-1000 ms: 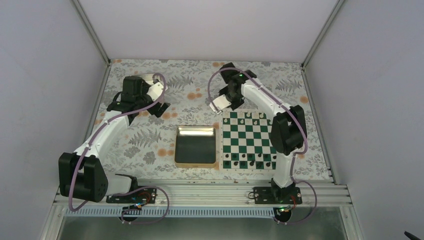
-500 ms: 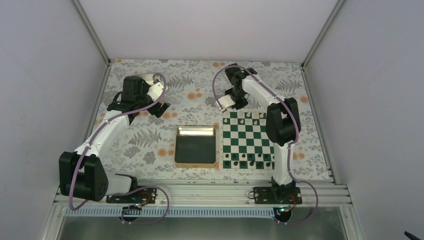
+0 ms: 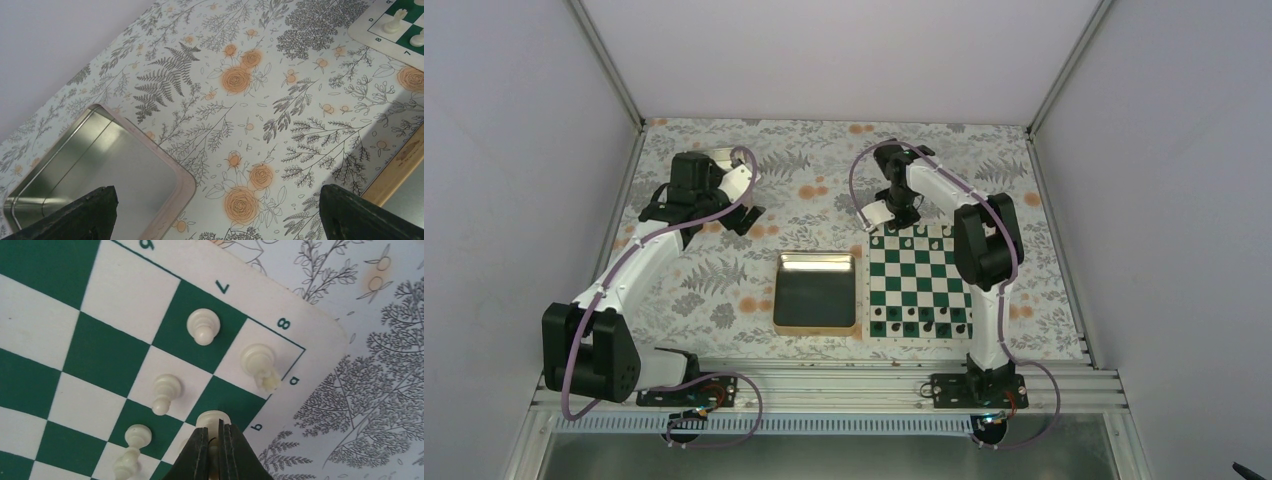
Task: Set up the chess pieces on the board
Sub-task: Place the chess piece on the chessboard.
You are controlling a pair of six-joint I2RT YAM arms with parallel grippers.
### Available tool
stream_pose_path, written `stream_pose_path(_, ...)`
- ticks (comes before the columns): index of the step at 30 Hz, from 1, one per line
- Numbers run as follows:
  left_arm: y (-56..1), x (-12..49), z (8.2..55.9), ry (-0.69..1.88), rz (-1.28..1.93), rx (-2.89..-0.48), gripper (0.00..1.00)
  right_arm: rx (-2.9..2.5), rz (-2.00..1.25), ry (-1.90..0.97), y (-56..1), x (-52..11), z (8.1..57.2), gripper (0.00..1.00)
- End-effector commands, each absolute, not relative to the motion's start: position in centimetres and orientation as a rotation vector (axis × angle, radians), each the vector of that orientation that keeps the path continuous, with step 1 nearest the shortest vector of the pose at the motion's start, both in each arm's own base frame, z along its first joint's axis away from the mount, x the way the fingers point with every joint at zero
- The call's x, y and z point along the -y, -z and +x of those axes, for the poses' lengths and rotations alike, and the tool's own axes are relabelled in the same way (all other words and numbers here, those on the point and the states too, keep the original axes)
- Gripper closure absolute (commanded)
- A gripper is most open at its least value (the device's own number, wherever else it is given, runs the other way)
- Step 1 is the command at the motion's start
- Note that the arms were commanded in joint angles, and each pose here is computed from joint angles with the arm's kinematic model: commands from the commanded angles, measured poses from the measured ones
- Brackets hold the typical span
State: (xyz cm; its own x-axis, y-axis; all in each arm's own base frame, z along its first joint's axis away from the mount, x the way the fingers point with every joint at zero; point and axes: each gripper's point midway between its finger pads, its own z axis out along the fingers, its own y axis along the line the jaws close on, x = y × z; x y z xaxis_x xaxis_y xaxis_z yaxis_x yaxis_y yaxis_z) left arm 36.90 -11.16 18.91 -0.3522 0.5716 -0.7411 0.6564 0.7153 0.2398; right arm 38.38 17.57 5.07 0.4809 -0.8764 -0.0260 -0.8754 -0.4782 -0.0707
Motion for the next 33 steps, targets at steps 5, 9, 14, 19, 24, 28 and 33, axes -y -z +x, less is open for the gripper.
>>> stream_pose_path(5,-20.1,11.7,37.4,0.143,0.926,-2.018,0.00,-1.604,-2.594,0.028,-4.1,-17.4,39.3,0.96)
stream_pose_path(9,-20.1,11.7,37.5,0.143,0.929,-2.016,0.00,-1.621,-2.595,0.016,-3.6,-17.1,39.4,0.96)
stream_pose_path(14,-20.1,11.8,37.5,0.144,0.932,-2.016,0.00,-1.634,-2.600,0.002,-3.3,-16.9,39.3,0.96)
stream_pose_path(19,-19.9,11.8,37.5,0.144,0.933,-2.021,0.00,-1.644,-2.605,-0.003,-3.0,-16.8,39.3,0.95)
stream_pose_path(24,-19.8,11.8,37.4,0.142,0.935,-2.021,0.00,-1.648,-2.606,-0.003,-2.9,-16.7,39.3,0.93)
stream_pose_path(28,-19.8,11.8,37.5,0.140,0.936,-2.020,0.00,-1.655,-2.603,0.006,-2.9,-16.7,39.4,0.89)
stream_pose_path(33,-19.8,11.8,37.5,0.141,0.935,-2.020,0.00,-1.645,-2.573,0.030,-3.5,-17.0,40.0,0.81)
